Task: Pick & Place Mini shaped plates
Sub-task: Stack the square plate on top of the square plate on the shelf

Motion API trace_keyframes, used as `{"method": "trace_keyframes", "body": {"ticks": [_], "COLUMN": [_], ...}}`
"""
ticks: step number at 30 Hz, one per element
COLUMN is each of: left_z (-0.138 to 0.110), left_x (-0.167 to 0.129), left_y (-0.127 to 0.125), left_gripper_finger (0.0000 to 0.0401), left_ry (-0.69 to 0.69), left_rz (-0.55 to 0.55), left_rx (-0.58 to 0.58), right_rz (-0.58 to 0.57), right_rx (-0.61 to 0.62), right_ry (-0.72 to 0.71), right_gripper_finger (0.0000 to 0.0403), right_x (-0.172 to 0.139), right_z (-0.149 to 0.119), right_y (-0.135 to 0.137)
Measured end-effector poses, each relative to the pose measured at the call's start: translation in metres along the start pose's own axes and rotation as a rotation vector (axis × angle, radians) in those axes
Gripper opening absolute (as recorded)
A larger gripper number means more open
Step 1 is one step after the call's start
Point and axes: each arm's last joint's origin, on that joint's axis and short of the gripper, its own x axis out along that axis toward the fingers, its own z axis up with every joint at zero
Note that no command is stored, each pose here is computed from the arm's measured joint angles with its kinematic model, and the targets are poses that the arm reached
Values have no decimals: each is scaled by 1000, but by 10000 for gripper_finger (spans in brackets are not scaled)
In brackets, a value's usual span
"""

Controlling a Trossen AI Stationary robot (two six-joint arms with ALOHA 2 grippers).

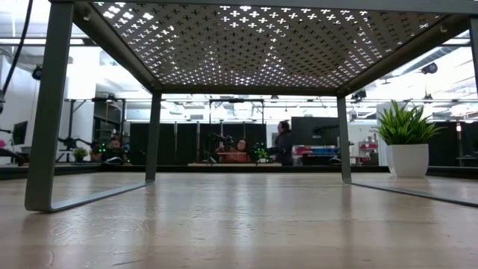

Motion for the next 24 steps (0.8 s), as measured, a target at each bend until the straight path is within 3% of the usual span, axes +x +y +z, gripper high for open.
{"method": "trace_keyframes", "body": {"ticks": [15,24], "left_z": [-11,-5], "left_x": [34,57], "left_y": [-45,-47], "left_gripper_finger": [0,0], "left_ry": [209,396], "left_rz": [-221,-167], "left_rx": [-27,-8], "right_rz": [0,-3], "right_rx": [-7,-6], "right_ry": [-37,-35], "right_gripper_finger": [8,8], "right_x": [0,0], "right_z": [3,3], "right_y": [0,0]}}
